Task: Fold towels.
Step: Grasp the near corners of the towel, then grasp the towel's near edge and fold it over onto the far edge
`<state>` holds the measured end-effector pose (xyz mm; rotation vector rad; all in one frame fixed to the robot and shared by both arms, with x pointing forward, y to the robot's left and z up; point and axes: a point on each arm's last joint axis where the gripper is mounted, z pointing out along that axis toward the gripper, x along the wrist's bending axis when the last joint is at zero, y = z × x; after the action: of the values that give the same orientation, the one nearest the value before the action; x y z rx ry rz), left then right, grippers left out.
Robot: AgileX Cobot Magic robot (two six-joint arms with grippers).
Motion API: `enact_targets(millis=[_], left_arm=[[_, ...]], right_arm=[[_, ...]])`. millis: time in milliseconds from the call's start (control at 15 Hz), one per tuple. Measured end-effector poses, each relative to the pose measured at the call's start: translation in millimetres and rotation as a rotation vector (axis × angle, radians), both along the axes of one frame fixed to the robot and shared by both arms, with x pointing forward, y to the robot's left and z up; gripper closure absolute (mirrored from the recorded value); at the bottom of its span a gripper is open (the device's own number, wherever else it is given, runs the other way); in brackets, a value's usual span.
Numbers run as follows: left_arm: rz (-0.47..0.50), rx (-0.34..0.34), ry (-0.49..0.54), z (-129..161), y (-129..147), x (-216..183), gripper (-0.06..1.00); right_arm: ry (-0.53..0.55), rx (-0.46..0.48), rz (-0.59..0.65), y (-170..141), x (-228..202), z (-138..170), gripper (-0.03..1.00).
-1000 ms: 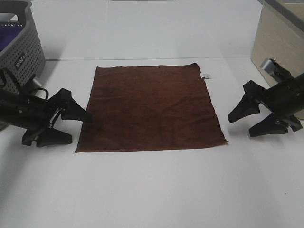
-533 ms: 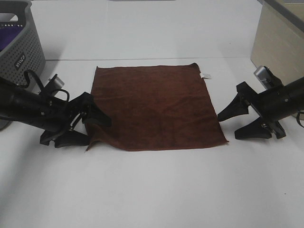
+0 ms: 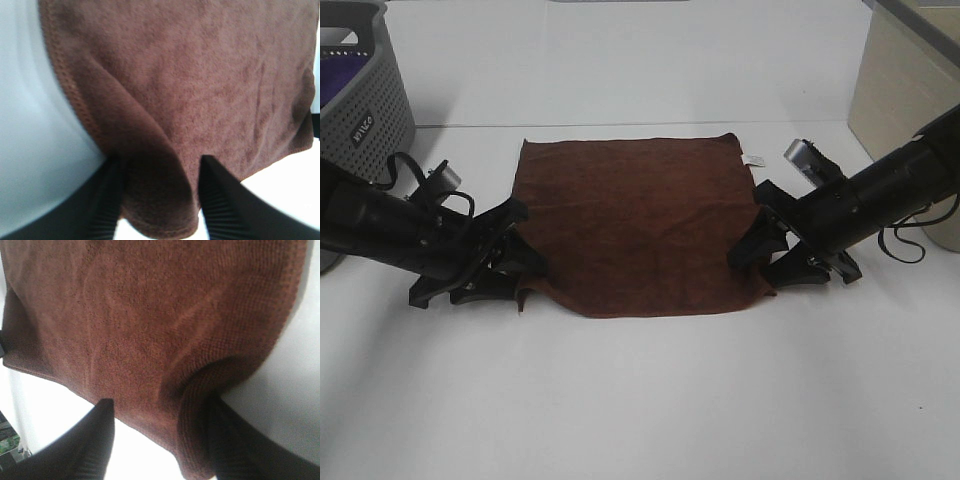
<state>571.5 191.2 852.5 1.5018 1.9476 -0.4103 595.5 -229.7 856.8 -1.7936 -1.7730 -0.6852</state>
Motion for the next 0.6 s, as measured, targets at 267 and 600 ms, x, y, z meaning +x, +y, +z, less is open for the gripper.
enact_targets(millis=[267,600], left_arm=[[-0.021,0.019,-0.015,-1,1,0,0.92],[-0.145,0.104,-0.001,18,5,-10,0.93]], right_arm=[[0.006,-0.048,0.012,0,-1,-7,0.9],[0.09,-0.117,0.045,-5,-12,2,0.95]])
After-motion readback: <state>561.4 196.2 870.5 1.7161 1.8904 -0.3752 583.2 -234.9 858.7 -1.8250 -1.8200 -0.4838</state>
